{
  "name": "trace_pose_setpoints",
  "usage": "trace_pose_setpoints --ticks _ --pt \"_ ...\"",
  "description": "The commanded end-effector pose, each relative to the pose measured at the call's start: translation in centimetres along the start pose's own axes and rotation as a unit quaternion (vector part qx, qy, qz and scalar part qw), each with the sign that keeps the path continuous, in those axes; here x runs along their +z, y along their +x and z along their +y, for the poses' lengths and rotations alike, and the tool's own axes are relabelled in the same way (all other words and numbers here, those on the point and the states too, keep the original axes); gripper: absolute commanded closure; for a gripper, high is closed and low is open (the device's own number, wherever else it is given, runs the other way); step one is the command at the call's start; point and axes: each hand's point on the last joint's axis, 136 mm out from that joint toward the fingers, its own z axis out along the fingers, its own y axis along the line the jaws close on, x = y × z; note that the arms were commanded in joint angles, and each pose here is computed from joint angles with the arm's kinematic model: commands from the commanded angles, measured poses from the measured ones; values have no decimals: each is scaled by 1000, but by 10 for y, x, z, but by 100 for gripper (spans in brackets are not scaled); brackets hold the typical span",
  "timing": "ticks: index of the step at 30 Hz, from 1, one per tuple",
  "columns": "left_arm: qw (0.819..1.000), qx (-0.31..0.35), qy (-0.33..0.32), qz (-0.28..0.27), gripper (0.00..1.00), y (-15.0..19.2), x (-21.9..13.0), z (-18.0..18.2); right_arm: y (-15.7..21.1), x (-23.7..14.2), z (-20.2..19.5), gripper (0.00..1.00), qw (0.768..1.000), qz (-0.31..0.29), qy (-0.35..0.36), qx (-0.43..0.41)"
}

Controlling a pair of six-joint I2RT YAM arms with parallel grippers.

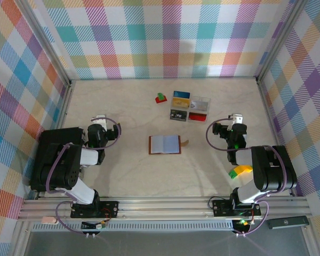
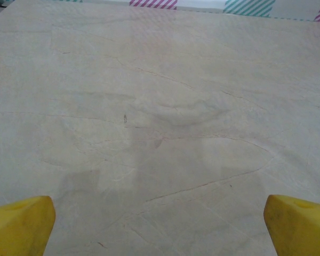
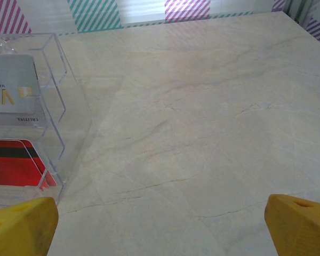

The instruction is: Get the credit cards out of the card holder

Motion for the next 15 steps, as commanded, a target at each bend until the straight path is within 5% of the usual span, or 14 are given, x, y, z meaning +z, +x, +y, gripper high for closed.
trace_pose_setpoints --ticks 1,15 --pt "1000 7 -3 -5 0 -4 1 -1 -7 4 -3 1 1000 -8 6 3" --pt "1000 10 3 1 0 -3 3 -3 -7 2 2 1 1000 -11 -7 -1"
